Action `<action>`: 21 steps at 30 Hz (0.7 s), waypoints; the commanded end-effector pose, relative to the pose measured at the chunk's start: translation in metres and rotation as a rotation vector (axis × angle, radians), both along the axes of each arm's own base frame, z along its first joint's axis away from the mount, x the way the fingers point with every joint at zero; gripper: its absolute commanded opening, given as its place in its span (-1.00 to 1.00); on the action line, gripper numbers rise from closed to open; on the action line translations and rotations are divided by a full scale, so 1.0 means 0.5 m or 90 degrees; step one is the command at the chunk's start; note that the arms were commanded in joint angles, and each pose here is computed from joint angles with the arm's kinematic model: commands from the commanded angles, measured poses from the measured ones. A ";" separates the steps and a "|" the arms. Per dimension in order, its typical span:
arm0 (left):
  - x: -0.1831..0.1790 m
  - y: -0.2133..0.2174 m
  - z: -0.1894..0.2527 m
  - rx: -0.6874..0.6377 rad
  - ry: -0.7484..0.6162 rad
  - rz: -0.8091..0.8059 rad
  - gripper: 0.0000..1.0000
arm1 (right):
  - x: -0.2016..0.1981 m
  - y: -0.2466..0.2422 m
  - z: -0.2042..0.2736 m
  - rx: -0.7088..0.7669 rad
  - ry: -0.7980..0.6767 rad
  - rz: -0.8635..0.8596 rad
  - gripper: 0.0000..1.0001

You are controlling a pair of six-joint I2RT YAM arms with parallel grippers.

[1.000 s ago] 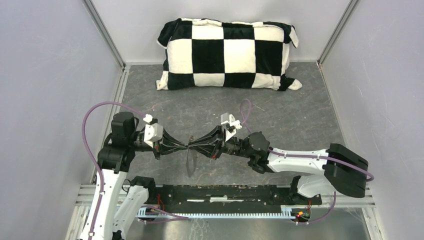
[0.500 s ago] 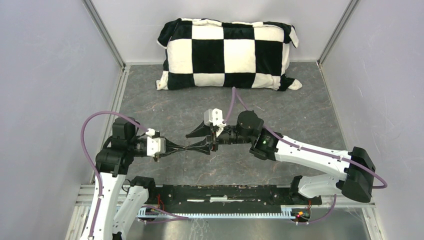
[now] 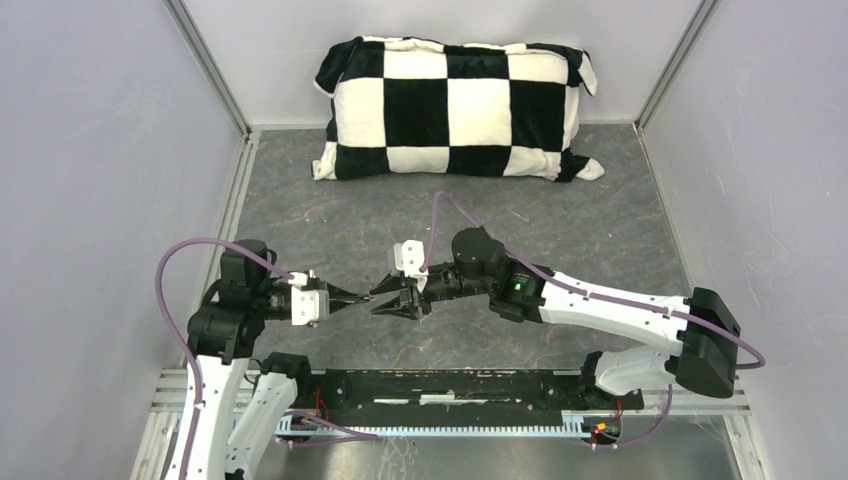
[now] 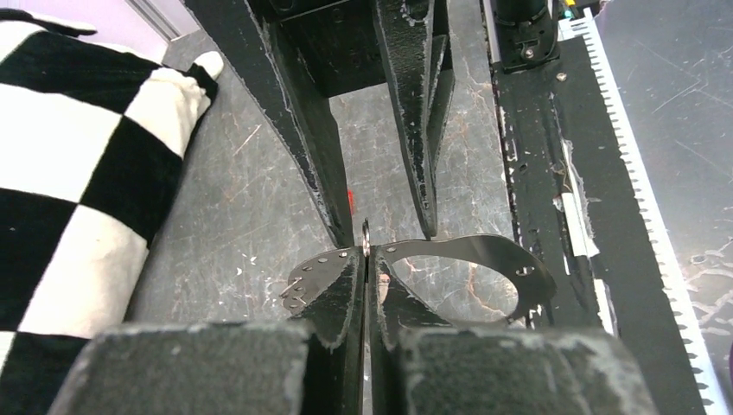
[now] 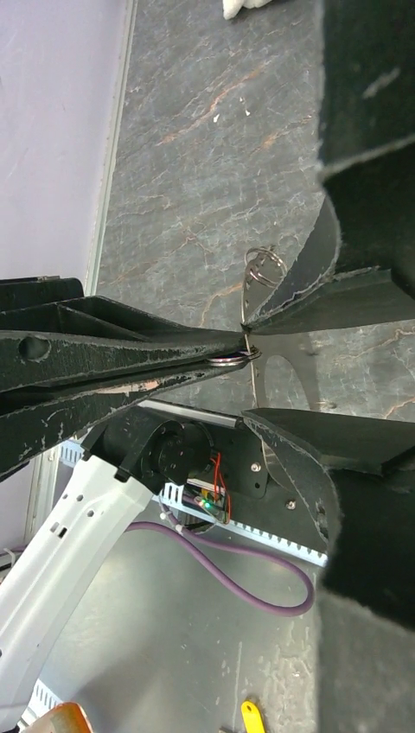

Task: Put the keys on the keyring

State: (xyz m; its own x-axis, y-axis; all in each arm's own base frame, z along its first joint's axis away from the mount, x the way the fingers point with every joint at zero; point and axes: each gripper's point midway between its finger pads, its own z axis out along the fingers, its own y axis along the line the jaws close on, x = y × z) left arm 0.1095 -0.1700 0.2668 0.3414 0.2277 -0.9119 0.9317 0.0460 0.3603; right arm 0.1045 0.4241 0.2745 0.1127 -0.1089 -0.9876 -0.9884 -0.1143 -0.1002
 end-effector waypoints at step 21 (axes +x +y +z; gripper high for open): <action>-0.039 0.017 -0.034 0.122 -0.499 -0.134 -0.96 | -0.028 -0.050 0.045 0.102 -0.052 -0.020 -0.09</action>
State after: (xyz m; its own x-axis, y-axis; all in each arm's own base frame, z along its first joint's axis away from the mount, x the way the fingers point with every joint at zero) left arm 0.0896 -0.1600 0.2441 0.8656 0.2432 -0.4376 0.4878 -0.2127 0.8467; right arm 0.0973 0.3938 0.2857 0.1738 -0.0148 -0.9847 -0.9837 -0.0485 -0.1729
